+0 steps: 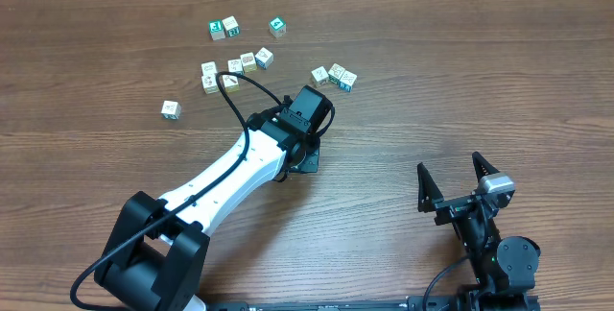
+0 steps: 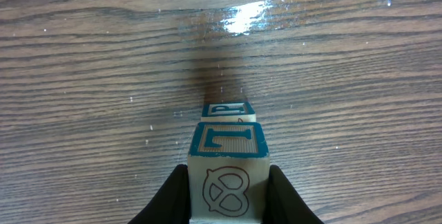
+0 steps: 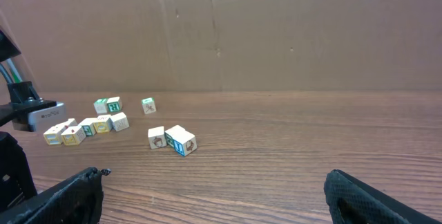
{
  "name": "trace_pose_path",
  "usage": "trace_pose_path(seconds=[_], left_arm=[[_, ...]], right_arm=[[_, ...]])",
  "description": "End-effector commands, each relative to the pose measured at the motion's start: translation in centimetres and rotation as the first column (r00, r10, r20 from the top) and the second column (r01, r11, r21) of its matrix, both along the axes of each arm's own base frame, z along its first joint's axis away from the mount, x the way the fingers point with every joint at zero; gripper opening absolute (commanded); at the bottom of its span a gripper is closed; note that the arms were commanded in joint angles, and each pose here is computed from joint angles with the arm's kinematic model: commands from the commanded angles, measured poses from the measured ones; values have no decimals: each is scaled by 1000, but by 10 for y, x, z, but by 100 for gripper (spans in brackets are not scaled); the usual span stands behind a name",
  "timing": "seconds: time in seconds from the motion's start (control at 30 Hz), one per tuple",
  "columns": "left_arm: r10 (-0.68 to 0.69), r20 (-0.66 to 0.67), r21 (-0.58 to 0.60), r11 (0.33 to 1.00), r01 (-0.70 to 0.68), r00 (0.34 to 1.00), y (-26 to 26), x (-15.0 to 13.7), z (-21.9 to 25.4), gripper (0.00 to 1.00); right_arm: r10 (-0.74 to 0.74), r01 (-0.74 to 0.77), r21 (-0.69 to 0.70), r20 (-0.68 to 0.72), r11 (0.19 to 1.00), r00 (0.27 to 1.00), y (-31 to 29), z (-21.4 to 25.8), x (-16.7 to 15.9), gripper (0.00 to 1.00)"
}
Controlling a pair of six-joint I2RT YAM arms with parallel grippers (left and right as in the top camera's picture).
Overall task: Form a tower
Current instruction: 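Lower the pretzel block onto the top of the P block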
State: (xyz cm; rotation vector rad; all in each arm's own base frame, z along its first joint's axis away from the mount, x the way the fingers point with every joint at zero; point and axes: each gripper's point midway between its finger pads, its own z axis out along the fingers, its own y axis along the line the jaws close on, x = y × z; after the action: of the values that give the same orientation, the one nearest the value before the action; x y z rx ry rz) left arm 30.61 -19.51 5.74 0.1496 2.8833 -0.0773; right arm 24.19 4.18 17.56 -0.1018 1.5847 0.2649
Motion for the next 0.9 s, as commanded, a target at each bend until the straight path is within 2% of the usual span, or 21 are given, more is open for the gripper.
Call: trace_pose_path(seconds=[0.0,0.87], left_arm=[[12,21,6,1000,-12,1000,-2,6,3,4],[15,25,-2,1000,-15,1000,-6,5,3,4]], right_arm=[[-2,2,-4,4,1000,1000,0,-2,0,100],[-2,2,-4,4,1000,1000,0,-2,0,100]])
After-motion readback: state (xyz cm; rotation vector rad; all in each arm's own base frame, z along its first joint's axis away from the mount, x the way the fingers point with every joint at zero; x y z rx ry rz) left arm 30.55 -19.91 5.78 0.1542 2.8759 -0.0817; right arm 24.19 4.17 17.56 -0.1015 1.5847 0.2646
